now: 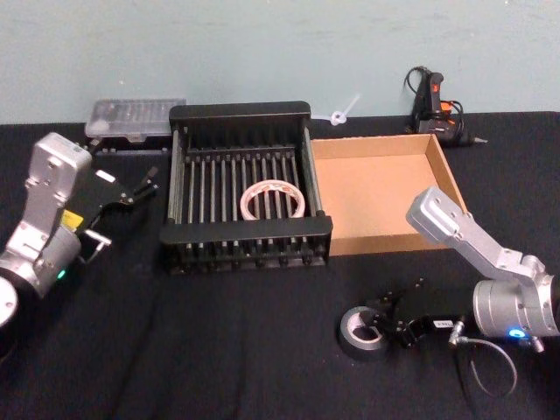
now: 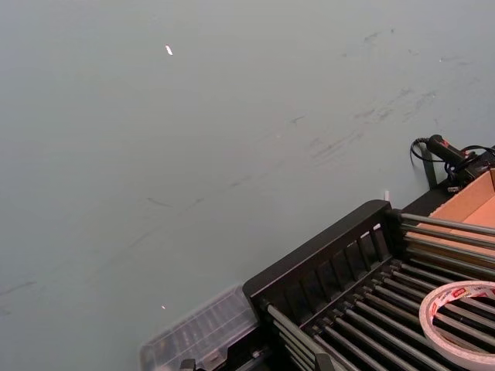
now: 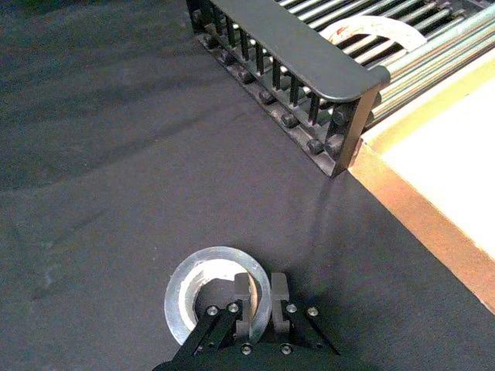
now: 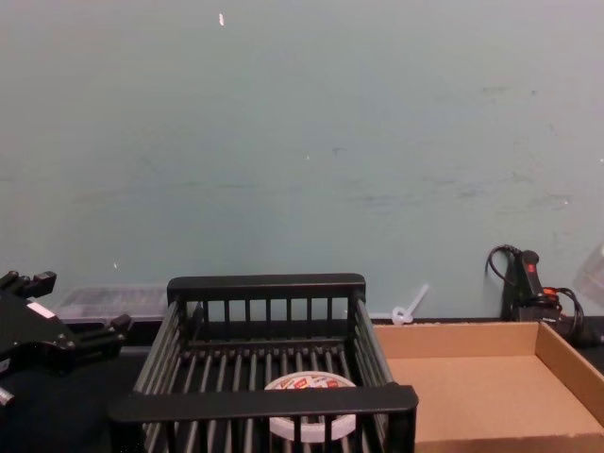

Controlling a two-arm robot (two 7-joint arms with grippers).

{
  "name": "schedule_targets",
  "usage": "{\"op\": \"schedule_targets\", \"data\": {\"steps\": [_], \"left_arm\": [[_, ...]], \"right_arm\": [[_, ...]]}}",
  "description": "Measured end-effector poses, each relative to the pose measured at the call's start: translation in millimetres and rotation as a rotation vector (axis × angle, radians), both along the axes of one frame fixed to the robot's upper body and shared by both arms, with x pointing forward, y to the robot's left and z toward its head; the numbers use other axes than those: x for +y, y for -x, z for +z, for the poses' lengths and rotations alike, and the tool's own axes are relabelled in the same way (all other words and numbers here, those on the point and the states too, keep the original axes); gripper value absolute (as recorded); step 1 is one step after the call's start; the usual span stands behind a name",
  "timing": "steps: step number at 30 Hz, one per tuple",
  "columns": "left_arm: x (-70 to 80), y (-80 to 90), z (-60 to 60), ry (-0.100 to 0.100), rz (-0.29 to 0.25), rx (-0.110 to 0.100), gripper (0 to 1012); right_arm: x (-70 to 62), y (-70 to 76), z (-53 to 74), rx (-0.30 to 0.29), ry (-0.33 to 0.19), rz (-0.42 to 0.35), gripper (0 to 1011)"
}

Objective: Pick up the white tape and place it into the black box , Pick up the silver tape and place it into the brown box.

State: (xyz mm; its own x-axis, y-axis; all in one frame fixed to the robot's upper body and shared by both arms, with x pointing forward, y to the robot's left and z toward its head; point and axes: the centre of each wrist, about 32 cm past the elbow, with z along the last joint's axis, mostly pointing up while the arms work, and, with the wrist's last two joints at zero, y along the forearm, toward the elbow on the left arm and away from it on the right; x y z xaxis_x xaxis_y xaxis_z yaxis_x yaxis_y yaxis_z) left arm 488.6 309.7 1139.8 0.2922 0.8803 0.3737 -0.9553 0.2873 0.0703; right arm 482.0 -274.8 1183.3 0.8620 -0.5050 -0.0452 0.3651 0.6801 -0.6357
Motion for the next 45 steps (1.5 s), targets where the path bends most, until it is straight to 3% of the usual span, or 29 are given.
{"op": "schedule_targets", "data": {"steps": [12,21,28,33,45], "left_arm": [[0.0,0.0,0.0,0.0,0.0,0.0,1002],[0.0,0.0,0.0,0.0,0.0,0.0,1001],[0.0,0.0,0.0,0.0,0.0,0.0,1001],[0.0,0.0,0.0,0.0,0.0,0.0,1002],[0.0,0.0,0.0,0.0,0.0,0.0,1001]], "right_arm": [[-5.4,0.2,3.6,-0.018,-0.054,-0.031,170],[-9.4,-6.5,18.5,-0.125,-0.075,-0.152,170],[-9.6,-21.6,29.0,-0.222,-0.064,-0.267,170],[-7.8,-37.4,31.6,-0.26,-0.067,-0.337,170],[-2.4,-66.3,25.9,-0.263,-0.059,-0.423,169]]}}
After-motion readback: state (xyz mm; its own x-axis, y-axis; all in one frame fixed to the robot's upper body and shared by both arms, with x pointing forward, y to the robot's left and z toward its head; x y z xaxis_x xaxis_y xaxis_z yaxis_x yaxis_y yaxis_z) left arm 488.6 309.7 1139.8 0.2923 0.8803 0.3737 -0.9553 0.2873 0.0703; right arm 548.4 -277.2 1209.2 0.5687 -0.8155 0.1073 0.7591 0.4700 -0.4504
